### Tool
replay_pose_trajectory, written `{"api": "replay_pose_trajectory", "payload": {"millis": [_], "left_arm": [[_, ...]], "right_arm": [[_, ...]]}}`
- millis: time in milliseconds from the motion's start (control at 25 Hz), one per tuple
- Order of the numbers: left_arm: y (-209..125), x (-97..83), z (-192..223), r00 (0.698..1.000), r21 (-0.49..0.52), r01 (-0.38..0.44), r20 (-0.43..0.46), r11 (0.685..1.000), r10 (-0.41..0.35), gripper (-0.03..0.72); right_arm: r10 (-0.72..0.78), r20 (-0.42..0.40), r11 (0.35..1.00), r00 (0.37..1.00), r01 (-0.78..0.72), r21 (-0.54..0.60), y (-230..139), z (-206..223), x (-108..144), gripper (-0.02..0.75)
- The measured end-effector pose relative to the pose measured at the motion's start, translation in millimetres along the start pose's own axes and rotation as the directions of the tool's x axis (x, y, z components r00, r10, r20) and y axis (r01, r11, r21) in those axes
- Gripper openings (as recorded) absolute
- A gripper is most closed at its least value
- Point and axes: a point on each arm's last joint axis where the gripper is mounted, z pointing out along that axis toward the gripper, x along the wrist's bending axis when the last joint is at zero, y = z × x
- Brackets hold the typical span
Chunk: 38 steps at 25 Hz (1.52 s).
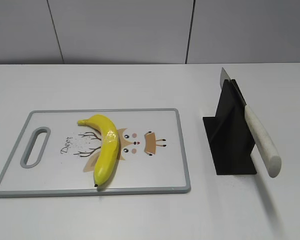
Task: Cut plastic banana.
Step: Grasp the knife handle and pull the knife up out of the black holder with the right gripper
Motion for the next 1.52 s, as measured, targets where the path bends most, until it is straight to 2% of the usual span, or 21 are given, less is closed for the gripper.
{"api": "replay_pose_trajectory", "payload": {"millis": [1040,1240,1400,1520], "left_arm": [[0.0,0.0,0.0,1.0,0.0,0.0,0.0,1.0,0.0,0.521],[0.0,0.0,0.0,1.0,0.0,0.0,0.0,1.0,0.0,0.521],[0.0,0.0,0.0,1.0,0.0,0.0,0.0,1.0,0.0,0.521],[0.0,0.0,0.0,1.0,0.0,0.0,0.0,1.0,0.0,0.521]], "right_arm": [[-0.002,0.0,1.0,1.0,0.002,0.0,0.0,0.0,0.0,0.52],[0.021,-0.028,1.0,0.999,-0.021,-0.002,0.3,-0.1,2.6,0.52],[0.038,-0.017,0.999,0.999,-0.039,-0.02,4.2,-1.3,1.5,0.489],[0.05,-0.016,0.999,0.999,-0.049,0.012,17.7,1.0,1.1,0.47]]}}
